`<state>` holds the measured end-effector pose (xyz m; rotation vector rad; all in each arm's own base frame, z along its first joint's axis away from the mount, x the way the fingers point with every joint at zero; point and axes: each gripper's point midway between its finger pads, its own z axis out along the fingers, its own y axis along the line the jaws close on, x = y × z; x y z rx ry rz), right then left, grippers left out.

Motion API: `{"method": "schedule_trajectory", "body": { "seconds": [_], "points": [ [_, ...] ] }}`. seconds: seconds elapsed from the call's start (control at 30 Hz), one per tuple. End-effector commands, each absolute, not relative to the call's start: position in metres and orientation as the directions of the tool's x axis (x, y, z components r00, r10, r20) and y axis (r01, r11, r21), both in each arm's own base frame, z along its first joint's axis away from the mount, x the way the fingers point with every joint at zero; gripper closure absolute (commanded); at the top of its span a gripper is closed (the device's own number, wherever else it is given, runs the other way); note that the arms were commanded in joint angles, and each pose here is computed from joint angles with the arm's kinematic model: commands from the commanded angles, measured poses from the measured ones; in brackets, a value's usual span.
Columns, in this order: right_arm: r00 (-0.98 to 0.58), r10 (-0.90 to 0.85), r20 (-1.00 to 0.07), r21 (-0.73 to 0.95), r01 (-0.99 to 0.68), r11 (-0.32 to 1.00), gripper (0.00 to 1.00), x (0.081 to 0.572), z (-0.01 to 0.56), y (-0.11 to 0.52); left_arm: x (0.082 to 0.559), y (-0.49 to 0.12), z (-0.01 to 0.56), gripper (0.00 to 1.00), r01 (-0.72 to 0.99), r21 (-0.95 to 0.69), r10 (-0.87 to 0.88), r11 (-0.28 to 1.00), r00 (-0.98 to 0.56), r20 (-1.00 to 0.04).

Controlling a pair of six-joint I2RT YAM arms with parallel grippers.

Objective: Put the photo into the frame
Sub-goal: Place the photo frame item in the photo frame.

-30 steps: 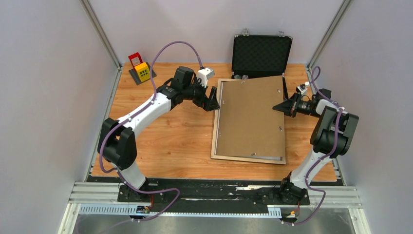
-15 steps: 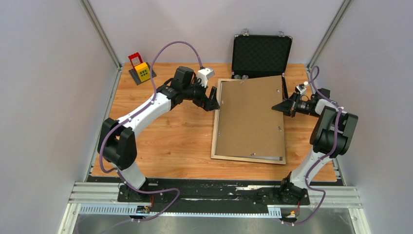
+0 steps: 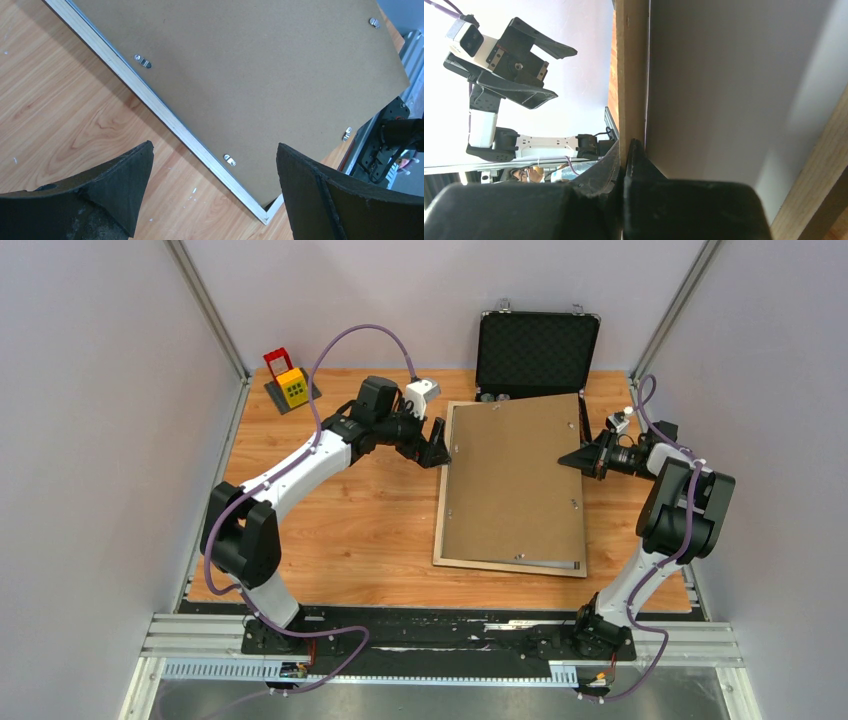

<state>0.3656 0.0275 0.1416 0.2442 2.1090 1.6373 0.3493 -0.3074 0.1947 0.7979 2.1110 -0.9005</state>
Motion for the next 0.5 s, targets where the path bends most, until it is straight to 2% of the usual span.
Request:
{"method": "schedule_trajectory", "body": {
  "seconds": [0.0,0.47],
  "points": [
    [-0.881,0.393,-0.263,0.962,-0.207,0.180,1.00,0.364,0.176,0.033,0.351,-0.307,0.210,0.00,0.767,-0.332,0.242,0.549,-0.526,-0.815],
    [-0.895,0.397,-0.201,0.977,-0.156,0.144,1.00,0.363,0.161,0.035,0.352,-0.308,0.208,0.00,0.766,-0.335,0.243,0.548,-0.529,-0.813]
  ]
}}
